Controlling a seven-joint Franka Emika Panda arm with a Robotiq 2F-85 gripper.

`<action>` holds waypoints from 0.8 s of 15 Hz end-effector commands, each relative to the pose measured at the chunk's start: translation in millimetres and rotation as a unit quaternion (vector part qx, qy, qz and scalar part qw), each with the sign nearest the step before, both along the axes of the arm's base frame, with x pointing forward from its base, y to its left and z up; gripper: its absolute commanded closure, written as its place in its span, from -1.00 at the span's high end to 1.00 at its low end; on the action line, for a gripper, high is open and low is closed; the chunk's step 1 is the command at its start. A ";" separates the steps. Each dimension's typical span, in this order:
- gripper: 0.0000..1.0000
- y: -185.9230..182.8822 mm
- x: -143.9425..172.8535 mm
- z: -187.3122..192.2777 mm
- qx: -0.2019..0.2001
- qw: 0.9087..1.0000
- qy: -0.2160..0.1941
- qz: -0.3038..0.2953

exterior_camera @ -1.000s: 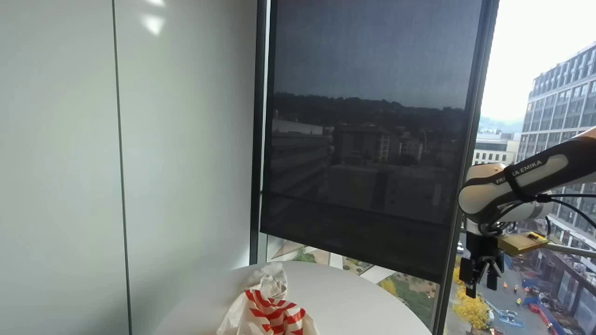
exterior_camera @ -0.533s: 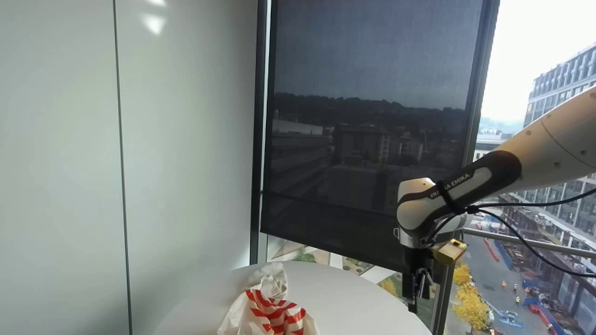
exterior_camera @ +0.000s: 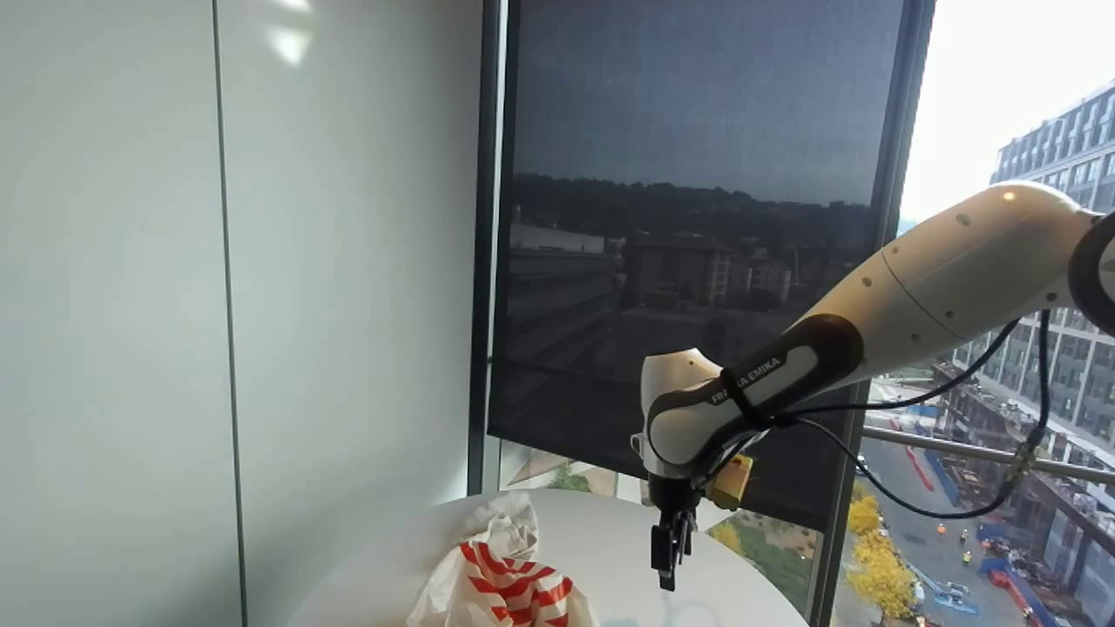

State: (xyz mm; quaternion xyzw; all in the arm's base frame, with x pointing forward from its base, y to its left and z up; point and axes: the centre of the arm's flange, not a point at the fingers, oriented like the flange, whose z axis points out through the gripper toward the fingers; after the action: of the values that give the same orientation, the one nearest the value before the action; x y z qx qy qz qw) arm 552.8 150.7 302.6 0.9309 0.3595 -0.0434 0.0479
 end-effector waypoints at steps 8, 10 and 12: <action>1.00 51.1 0.7 -28.7 0.022 0.999 -0.007 0.041; 1.00 62.2 -7.7 -39.2 0.026 0.998 -0.007 0.050; 1.00 80.2 -14.8 -45.2 0.032 0.997 -0.011 0.065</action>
State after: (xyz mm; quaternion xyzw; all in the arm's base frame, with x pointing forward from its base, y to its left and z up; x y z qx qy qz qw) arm 547.3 206.7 265.8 0.9138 0.4038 -0.0330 0.0295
